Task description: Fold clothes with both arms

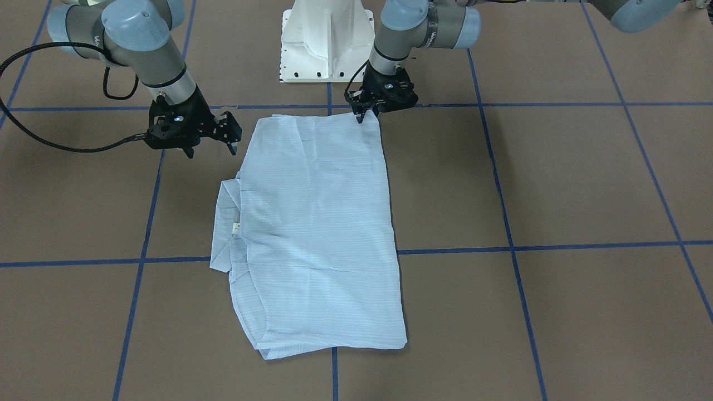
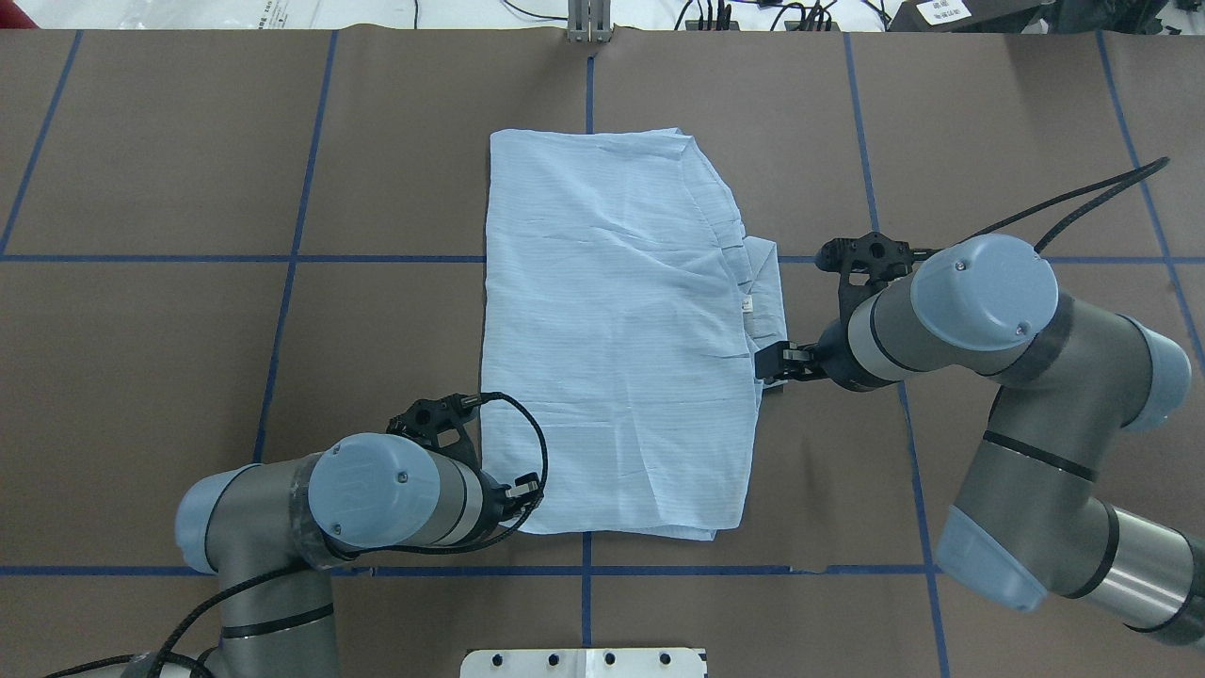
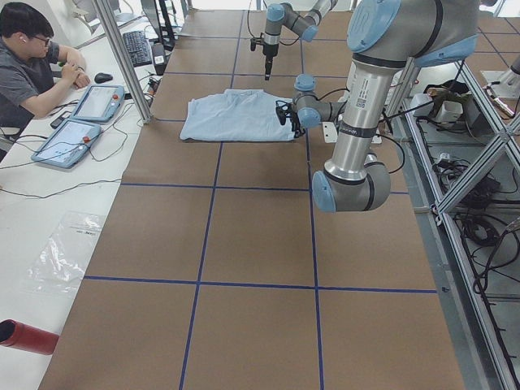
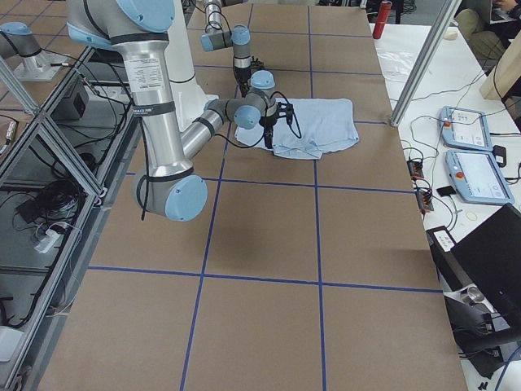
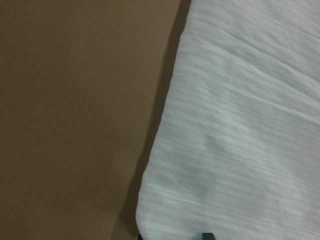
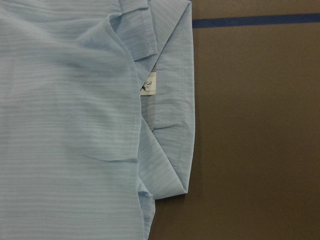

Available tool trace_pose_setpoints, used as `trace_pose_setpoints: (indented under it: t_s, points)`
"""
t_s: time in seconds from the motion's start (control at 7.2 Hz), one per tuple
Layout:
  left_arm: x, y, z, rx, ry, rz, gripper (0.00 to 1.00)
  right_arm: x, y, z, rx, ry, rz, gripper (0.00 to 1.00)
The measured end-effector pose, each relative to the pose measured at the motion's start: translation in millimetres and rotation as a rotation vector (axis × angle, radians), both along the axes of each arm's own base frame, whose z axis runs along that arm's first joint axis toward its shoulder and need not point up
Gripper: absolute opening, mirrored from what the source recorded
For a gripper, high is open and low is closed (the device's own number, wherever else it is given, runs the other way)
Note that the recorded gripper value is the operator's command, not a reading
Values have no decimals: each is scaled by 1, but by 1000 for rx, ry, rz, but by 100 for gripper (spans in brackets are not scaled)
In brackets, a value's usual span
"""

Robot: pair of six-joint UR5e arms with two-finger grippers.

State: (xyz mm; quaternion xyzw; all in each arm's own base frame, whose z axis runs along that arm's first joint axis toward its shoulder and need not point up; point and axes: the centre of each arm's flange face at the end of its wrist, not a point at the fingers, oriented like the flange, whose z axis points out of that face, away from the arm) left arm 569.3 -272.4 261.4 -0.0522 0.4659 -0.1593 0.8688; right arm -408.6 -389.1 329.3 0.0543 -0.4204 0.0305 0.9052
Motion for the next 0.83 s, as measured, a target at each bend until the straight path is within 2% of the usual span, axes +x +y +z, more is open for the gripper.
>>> trace_pose_setpoints:
  t_s: [0.14,0.42,0.56,0.69,0.83]
  points:
    - [-2,-4,1,0,-2,-6,39,0,0,0,0,1,0,100]
    - [-3,-6,1,0,-4,-10,20,-1,0,1,0,3,1,100]
    - [-3,-6,1,-1,-2,-10,6,0,0,1,0,3,1,100]
    - [-3,-6,0,-2,-2,-10,0,0,0,1,1,2,1,100]
    - [-4,-5,-2,-3,-5,-8,0,-1,1,0,0,1,0,100]
